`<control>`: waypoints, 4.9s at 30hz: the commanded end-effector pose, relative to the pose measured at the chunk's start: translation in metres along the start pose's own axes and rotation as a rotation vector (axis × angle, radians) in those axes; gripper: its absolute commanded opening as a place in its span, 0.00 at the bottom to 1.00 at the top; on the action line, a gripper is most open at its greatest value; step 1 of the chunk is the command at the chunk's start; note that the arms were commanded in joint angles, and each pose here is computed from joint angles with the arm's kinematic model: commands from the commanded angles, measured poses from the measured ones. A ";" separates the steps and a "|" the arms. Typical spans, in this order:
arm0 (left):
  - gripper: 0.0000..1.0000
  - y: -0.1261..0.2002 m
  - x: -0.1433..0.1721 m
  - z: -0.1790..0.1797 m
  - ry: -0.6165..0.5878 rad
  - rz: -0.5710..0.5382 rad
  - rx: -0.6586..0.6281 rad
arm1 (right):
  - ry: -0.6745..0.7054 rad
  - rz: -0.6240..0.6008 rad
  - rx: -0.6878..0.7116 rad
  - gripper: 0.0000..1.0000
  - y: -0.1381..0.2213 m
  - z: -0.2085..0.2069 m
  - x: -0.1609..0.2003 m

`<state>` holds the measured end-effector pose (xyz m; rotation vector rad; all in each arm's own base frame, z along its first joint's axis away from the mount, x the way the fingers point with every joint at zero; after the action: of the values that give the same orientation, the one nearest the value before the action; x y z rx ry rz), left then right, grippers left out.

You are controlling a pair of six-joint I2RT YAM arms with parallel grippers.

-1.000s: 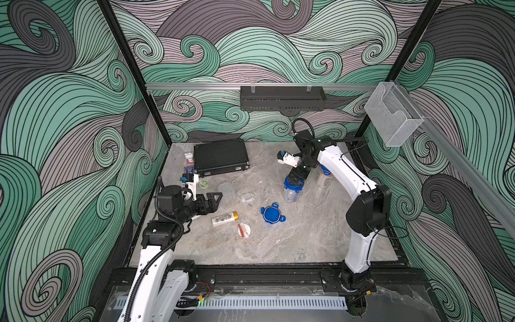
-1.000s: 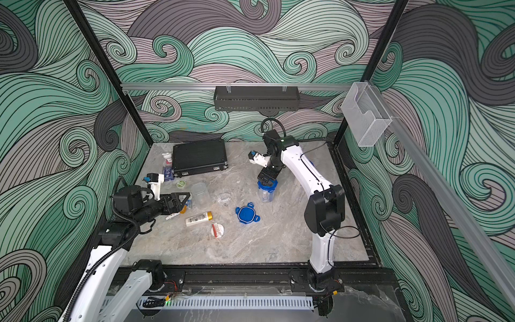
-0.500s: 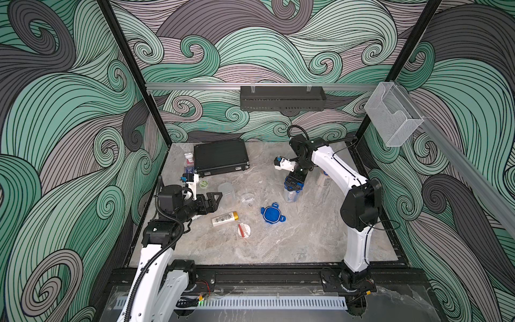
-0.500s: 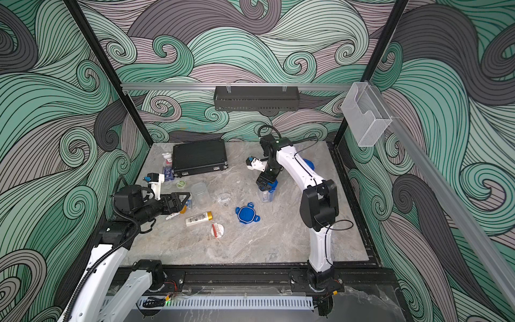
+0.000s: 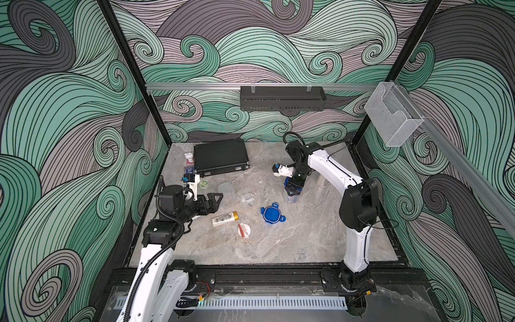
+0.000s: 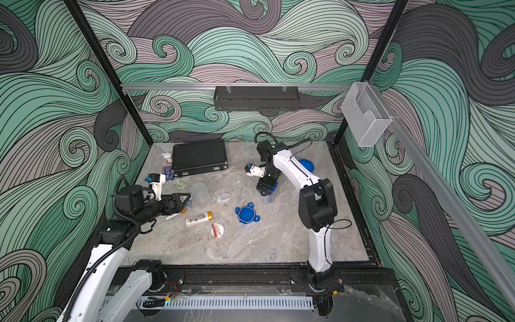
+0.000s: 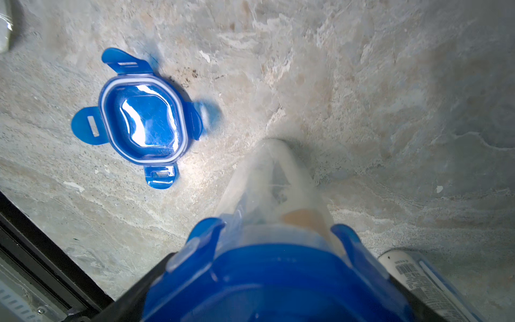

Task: Take out toiletry kits
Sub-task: Pick up the container from the center of the board, then move the container to the center of the board, then place the container at the center of the board, then unfasten the latch on the container.

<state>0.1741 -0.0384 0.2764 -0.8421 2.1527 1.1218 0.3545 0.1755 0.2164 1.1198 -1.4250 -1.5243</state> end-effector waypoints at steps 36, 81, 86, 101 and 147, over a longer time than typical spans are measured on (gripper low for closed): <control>0.93 0.007 0.002 -0.008 -0.031 0.000 0.016 | -0.150 -0.046 0.034 0.71 0.002 0.076 -0.009; 0.90 -0.003 0.003 -0.012 -0.042 0.072 0.065 | -0.065 -0.099 0.004 0.85 -0.003 0.144 -0.066; 0.90 -0.008 0.003 -0.014 -0.026 0.111 0.080 | -0.075 -0.138 -0.015 0.99 0.004 0.146 -0.067; 0.65 -0.023 -0.022 -0.049 0.220 0.227 0.373 | -0.218 -0.409 -0.003 0.99 0.069 0.133 -0.003; 0.00 -0.188 0.067 -0.114 0.456 0.617 0.521 | -0.699 -0.737 0.140 0.93 0.041 0.107 0.095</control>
<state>0.2539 -0.2386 0.1967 -0.2324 3.0092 0.5716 0.2201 0.1196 0.2493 1.3576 -1.6578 -2.5424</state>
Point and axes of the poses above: each gripper's point midway between its finger pads, its own y axis back along the fingers, its own z axis along the line the jaws close on, x = y × z, the point moved 10 cm from there along y, back along the fingers, and after that the axes turned 2 degrees about y, right-handed, at the moved point
